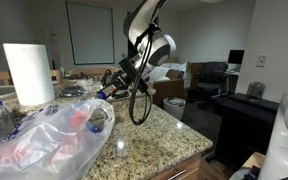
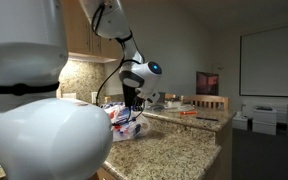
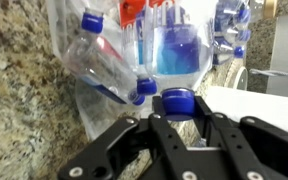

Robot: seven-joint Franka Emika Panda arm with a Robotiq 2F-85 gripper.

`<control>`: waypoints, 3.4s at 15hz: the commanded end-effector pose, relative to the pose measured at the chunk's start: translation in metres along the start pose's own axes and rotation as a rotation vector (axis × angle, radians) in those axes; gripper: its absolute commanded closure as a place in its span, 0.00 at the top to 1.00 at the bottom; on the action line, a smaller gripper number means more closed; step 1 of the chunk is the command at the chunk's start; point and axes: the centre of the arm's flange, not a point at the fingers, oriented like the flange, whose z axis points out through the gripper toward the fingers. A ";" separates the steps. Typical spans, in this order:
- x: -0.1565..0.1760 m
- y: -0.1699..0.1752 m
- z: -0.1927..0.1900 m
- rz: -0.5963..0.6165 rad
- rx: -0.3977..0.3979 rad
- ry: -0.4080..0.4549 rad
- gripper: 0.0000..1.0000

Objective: Put the water bottles on the counter in the plastic bag

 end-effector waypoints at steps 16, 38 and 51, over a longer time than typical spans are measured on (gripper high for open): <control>-0.050 -0.026 0.143 -0.023 0.035 -0.354 0.65; -0.019 -0.056 -0.118 -0.199 -0.604 -0.137 1.00; -0.034 -0.097 -0.181 -0.377 -0.954 -0.182 1.00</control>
